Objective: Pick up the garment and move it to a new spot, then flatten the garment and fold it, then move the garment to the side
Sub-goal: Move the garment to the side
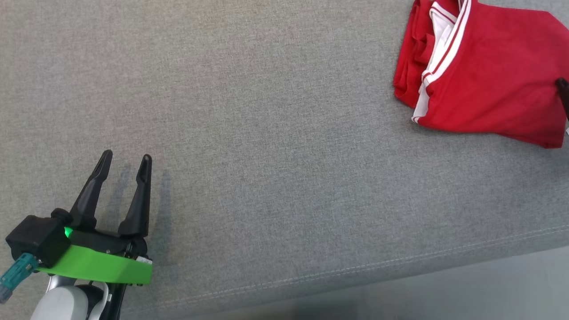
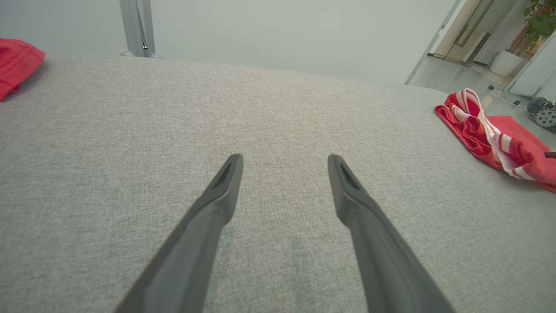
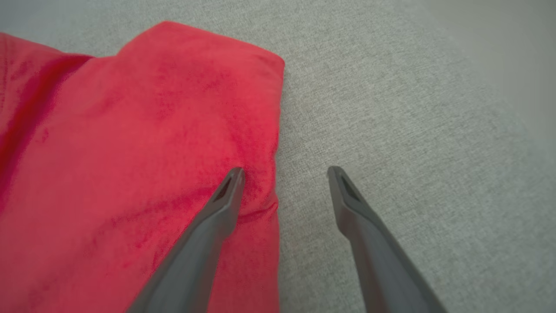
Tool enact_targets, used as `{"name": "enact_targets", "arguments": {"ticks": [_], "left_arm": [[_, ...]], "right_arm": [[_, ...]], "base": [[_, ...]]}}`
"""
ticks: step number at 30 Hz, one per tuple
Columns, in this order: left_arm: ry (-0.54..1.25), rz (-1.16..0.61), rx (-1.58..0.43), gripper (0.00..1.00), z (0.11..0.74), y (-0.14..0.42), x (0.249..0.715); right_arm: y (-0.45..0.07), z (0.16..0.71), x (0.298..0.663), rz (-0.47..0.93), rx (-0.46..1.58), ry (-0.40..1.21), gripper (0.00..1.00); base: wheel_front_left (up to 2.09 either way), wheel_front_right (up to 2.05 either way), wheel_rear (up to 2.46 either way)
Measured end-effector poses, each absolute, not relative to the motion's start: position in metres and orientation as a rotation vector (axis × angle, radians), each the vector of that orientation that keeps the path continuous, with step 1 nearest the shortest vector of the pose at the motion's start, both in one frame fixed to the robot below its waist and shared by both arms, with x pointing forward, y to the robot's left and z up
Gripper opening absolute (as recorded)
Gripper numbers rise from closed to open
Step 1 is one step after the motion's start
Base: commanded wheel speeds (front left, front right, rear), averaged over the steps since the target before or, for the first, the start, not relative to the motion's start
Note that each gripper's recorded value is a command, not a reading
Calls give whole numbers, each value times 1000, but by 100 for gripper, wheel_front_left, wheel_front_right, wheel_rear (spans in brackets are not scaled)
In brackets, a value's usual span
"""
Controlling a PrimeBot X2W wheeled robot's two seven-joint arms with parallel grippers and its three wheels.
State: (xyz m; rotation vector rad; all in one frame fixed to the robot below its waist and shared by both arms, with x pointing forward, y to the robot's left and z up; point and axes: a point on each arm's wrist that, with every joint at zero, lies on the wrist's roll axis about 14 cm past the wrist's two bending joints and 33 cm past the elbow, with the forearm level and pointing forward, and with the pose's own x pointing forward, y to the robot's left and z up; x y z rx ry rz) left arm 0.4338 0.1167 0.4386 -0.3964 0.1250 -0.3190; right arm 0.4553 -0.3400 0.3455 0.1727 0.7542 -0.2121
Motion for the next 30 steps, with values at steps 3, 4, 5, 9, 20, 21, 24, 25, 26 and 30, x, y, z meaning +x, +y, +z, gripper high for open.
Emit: {"name": "enact_targets", "arguments": {"ticks": [3, 4, 5, 9, 20, 21, 24, 25, 26, 30], "left_arm": [[123, -317, -398, 100, 440, 116, 433], [121, -315, -402, 100, 440, 116, 433], [120, -312, -408, 100, 441, 115, 432], [105, -305, -428, 100, 447, 113, 430], [67, -284, -476, 100, 465, 106, 416], [65, -279, -477, 100, 466, 107, 414], [49, -261, -490, 100, 471, 110, 410], [45, -257, -493, 100, 473, 111, 409], [41, -254, -494, 100, 475, 111, 407], [26, -225, -486, 100, 479, 121, 402]], "right_arm": [[-339, 350, 458, -210, 167, 726, 100], [-340, 353, 459, -209, 161, 713, 100], [-341, 357, 460, -209, 154, 698, 100], [-347, 375, 466, -201, 111, 623, 100], [-319, 420, 489, -90, 37, 450, 100], [-312, 419, 490, -77, 43, 444, 100], [-290, 414, 492, -52, 70, 436, 100], [-284, 411, 492, -43, 76, 438, 100], [-279, 408, 491, -39, 79, 441, 100], [-264, 405, 498, -29, 86, 424, 96]], "base": [[0, 0, 0], [0, 0, 0], [0, 0, 0], [0, 0, 0], [0, 0, 0], [0, 0, 0], [0, 0, 0], [0, 0, 0], [0, 0, 0], [0, 0, 0]]}}
